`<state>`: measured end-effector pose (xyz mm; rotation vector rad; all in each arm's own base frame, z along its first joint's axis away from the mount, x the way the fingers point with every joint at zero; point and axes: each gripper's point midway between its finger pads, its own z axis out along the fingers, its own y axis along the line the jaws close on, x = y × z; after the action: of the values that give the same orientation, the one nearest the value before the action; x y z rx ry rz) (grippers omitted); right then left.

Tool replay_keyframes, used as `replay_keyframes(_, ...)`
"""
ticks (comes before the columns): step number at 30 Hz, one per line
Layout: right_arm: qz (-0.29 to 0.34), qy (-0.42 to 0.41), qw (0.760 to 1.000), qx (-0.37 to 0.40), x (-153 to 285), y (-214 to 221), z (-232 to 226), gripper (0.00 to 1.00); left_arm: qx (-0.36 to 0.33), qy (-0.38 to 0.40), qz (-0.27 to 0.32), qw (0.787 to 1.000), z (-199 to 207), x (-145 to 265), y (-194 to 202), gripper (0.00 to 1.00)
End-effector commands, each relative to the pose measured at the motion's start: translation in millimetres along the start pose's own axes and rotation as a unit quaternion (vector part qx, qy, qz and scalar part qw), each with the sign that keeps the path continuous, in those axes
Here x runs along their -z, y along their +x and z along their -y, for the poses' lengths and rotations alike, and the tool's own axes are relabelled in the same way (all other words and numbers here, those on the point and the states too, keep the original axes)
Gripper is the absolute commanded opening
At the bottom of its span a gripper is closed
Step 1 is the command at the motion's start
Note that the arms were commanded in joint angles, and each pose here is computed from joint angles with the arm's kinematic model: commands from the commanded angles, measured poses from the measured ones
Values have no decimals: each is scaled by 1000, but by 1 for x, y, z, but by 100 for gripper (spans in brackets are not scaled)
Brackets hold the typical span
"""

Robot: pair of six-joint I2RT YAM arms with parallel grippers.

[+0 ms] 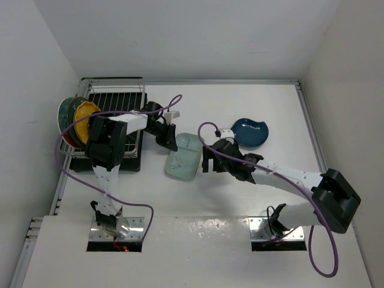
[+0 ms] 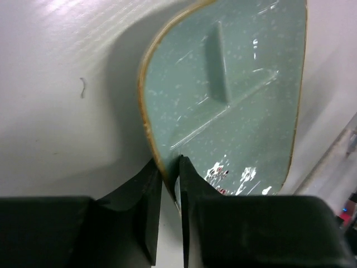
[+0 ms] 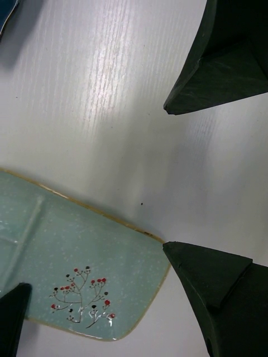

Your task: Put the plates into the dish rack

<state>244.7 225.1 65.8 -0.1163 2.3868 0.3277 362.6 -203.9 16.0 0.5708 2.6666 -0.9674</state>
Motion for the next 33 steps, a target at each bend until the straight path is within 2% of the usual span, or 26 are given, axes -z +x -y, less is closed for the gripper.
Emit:
replay_keyframes(1,27,-7,1000,-5,8,-17,-2,94,23,-32,-68,997,-21,-24,45,19)
replay_keyframes(4,36,-3,999,-12,11,-20,2,95,33,-32,-75,996,-22,-27,51,0)
replay_keyframes(8,40,6,999,-17,11,-22,11,95,40,-7,-55,998,-13,-15,42,1)
replay_keyframes(9,40,7,999,-18,10,-22,13,95,41,-2,-55,998,-12,-15,42,9)
replay_keyframes(10,44,9,999,-21,11,-25,14,95,39,4,-52,998,-7,-12,42,29)
replay_keyframes(11,41,9,999,-21,11,-24,15,95,38,11,-56,998,-4,-11,46,33)
replay_keyframes(12,41,8,999,-21,12,-23,15,95,38,11,-56,998,-2,-9,48,36)
replay_keyframes(17,40,6,999,-22,11,-25,17,95,27,2,-75,997,-3,-8,68,36)
replay_keyframes(20,40,6,999,-24,11,-26,17,95,24,1,-90,996,-1,-16,75,27)
replay_keyframes(21,44,7,999,-25,11,-28,18,95,19,-4,-85,996,-5,-18,70,17)
replay_keyframes(23,45,8,999,-25,12,-29,19,95,29,-10,-81,996,-8,-21,66,8)
replay_keyframes(24,42,9,999,-26,12,-28,20,95,25,-11,-75,997,-7,-21,61,0)
replay_keyframes(28,50,12,998,-29,15,-30,24,95,30,-15,-40,999,2,-5,36,0)
replay_keyframes(30,52,17,998,-30,15,-29,27,95,4,-28,9,1000,16,26,4,0)
replay_keyframes(32,59,17,998,-32,15,-31,29,95,-28,-85,59,994,19,60,-32,0)
replay_keyframes(33,66,17,997,-33,16,-34,30,95,-61,-107,87,989,34,85,-47,0)
